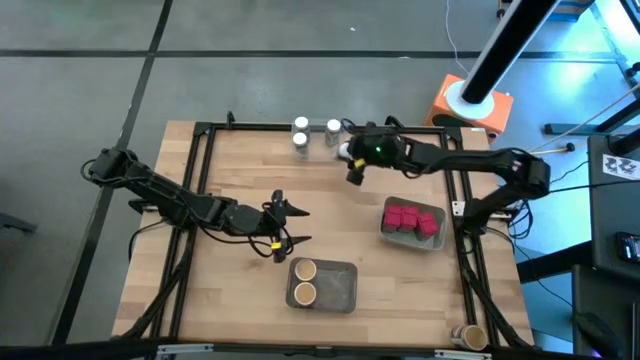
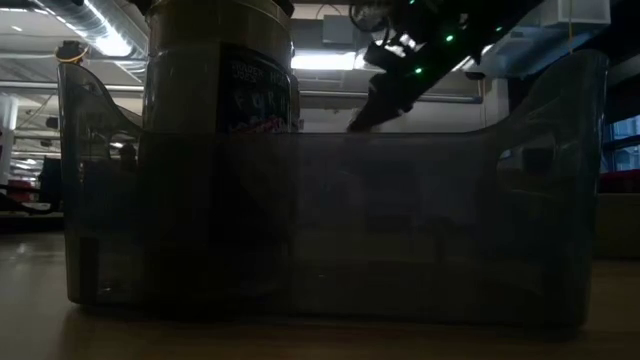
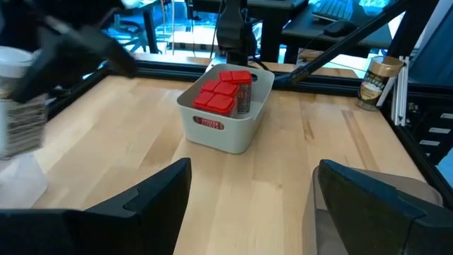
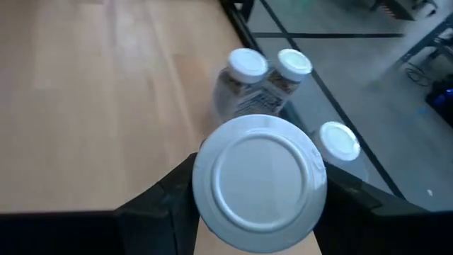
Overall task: Sort spices by type
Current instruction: Put the white seasoning bottle into the transparent bin
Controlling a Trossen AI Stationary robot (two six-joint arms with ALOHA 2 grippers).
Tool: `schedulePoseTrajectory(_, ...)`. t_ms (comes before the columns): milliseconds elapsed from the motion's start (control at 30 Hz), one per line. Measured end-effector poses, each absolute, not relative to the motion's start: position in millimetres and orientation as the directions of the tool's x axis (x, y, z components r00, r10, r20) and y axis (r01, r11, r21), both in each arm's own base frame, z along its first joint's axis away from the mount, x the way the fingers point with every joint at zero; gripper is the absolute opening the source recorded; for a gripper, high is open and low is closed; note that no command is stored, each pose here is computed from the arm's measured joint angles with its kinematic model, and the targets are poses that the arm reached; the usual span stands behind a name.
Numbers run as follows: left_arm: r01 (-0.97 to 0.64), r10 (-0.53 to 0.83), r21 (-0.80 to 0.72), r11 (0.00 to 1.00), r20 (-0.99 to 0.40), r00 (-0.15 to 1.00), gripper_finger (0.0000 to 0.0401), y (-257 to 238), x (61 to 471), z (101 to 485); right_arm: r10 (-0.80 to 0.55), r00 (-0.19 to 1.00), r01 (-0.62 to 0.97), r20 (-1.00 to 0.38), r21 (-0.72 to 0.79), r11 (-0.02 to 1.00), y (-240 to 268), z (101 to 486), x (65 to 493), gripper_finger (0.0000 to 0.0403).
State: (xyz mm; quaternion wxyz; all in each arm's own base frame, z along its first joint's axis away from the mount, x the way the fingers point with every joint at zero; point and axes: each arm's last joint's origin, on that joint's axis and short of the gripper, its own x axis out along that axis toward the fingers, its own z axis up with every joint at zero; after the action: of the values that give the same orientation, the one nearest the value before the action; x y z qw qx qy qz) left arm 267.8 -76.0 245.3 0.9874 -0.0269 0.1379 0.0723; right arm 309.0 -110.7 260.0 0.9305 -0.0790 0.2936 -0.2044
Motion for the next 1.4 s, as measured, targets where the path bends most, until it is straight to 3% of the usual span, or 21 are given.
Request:
schedulePoseTrajectory(300, -0.147, 0.137, -0.016, 0.989, -0.278, 0.951, 0.0292, -75.6, 267.8, 245.1, -0.449, 0.732, 0.349, -0.513, -0.284, 0.893, -156.9, 256.9, 336.2, 0.0201)
schedulePoseTrajectory(567, -0.145, 0.137, -0.011, 0.989, -0.278, 0.951, 0.0292, -75.6, 267.8, 245.1, -0.379, 0.728, 0.289, -0.571, -0.246, 0.925, -192.2, 244.1, 342.5, 0.0201)
schedulePoseTrajectory(933, -0.168, 0.158, -0.012, 0.986, -0.276, 0.948, 0.0292, -69.7, 269.4, 245.2, -0.283, 0.650, 0.246, -0.705, -0.157, 0.956, -206.6, 203.1, 340.4, 0.0201)
schedulePoseTrajectory(1167, -0.168, 0.158, -0.014, 0.986, -0.276, 0.948, 0.0292, -69.8, 269.4, 245.3, -0.270, 0.642, 0.236, -0.718, -0.150, 0.960, -208.2, 190.9, 345.0, 0.0202)
schedulePoseTrajectory(1400, -0.168, 0.157, -0.013, 0.986, -0.276, 0.948, 0.0292, -69.8, 269.4, 245.3, -0.273, 0.632, 0.242, -0.726, -0.150, 0.959, -208.5, 186.8, 345.6, 0.0301)
